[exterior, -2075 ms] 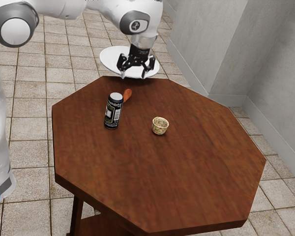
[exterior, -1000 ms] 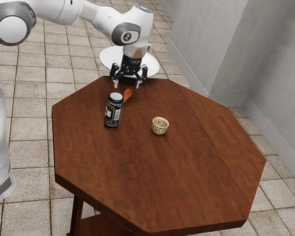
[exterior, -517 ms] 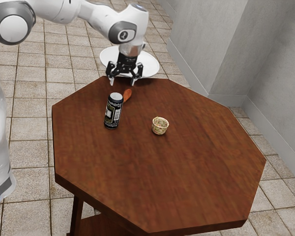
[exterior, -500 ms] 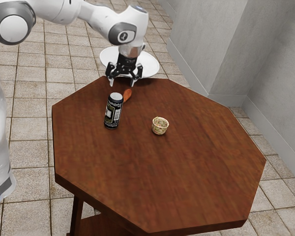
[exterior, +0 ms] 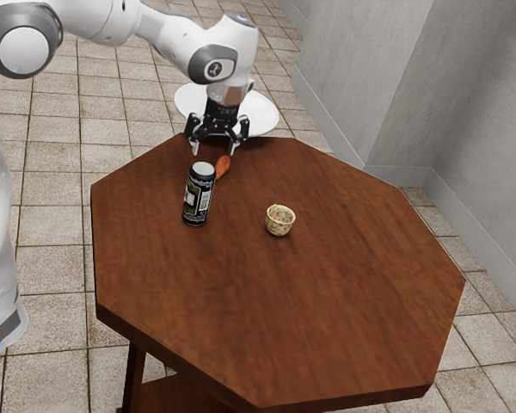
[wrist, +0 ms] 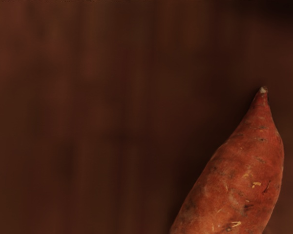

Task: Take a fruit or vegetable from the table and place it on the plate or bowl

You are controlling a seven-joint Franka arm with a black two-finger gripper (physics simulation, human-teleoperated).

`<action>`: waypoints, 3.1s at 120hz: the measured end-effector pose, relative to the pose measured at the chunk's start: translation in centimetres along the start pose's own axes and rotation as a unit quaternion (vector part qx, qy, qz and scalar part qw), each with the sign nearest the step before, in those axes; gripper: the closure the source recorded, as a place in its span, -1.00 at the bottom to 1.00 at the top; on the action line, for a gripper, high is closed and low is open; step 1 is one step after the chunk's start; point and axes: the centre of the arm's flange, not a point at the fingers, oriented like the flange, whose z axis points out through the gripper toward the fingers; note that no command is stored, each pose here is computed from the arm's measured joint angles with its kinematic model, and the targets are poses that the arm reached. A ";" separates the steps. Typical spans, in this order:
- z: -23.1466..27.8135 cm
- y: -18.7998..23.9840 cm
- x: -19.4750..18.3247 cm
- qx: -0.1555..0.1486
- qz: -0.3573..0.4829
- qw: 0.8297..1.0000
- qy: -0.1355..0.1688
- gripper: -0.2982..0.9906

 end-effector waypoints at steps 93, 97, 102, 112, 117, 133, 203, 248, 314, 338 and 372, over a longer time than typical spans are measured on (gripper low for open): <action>1.2 -0.5 2.1 -0.018 -0.013 1.000 0.014 -0.54; 1.2 -0.4 2.0 -0.021 -0.012 1.000 0.015 -0.54; 1.1 -0.2 1.9 -0.025 -0.011 0.999 0.017 -0.54; 1.3 0.1 1.8 -0.030 -0.010 0.999 0.020 -0.54; 1.4 0.2 1.8 -0.032 -0.009 0.999 0.021 -0.54; 1.7 0.7 1.4 -0.037 -0.005 0.999 0.023 -0.54; 3.6 2.2 0.1 -0.037 0.009 0.999 0.031 -0.54; 3.9 2.4 -0.4 -0.038 0.014 0.999 0.032 -0.30; 3.8 2.2 0.1 -0.037 0.010 0.999 0.033 0.27; 2.3 2.7 0.3 -0.052 0.008 0.998 0.038 0.34; -1.1 3.9 0.7 -0.085 0.006 0.995 0.050 0.36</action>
